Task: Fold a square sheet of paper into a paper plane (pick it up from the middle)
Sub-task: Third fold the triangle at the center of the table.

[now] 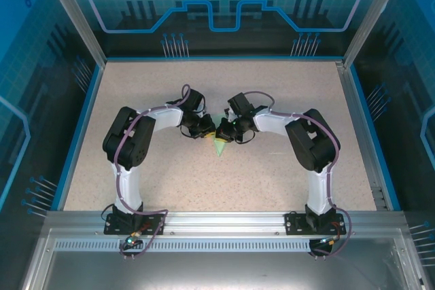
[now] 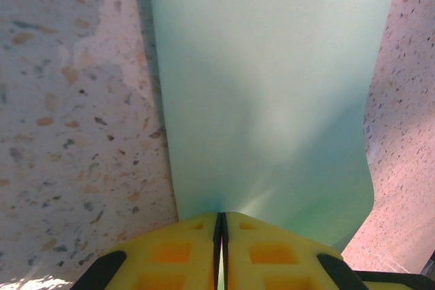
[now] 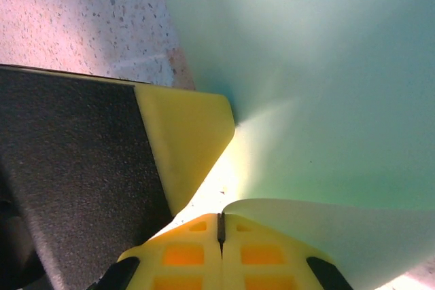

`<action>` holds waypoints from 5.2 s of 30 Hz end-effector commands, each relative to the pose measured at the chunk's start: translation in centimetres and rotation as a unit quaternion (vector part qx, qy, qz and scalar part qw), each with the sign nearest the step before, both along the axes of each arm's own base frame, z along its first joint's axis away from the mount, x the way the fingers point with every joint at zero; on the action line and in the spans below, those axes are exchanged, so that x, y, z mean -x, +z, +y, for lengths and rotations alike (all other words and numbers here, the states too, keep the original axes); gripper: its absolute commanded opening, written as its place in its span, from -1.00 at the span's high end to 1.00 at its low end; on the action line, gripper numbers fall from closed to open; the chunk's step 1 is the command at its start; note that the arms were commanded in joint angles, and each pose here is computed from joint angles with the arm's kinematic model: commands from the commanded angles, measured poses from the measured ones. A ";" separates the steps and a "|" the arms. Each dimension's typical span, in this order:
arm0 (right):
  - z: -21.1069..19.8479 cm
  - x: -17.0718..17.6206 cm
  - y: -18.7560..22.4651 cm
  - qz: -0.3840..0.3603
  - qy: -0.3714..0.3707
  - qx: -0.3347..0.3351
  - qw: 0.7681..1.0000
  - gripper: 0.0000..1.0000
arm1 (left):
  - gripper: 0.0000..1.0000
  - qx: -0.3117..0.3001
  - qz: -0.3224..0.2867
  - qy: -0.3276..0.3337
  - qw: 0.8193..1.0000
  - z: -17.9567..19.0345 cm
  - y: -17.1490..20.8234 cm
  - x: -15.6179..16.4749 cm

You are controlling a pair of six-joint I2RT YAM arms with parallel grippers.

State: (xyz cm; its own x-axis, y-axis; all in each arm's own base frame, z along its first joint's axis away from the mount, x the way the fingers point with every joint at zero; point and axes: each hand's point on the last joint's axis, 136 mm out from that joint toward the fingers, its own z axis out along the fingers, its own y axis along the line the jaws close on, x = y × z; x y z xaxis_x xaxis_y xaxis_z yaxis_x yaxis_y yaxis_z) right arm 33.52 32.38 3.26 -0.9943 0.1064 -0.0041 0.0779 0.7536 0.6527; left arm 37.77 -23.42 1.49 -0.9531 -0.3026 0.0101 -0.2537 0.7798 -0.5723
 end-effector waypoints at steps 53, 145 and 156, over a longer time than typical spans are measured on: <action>1.8 -0.8 -2.0 -0.018 0.005 -0.024 1.000 0.91 | 0.75 -0.013 0.030 -0.005 0.999 0.4 -1.4 0.7; 1.8 -0.7 -1.6 -0.059 0.027 -0.034 0.997 0.90 | 0.77 -0.035 0.019 -0.006 0.999 0.9 -1.2 -1.1; 1.5 -0.7 -2.4 -0.049 0.021 -0.023 0.998 0.90 | 0.77 -0.035 0.020 -0.008 0.999 0.9 -1.3 -1.0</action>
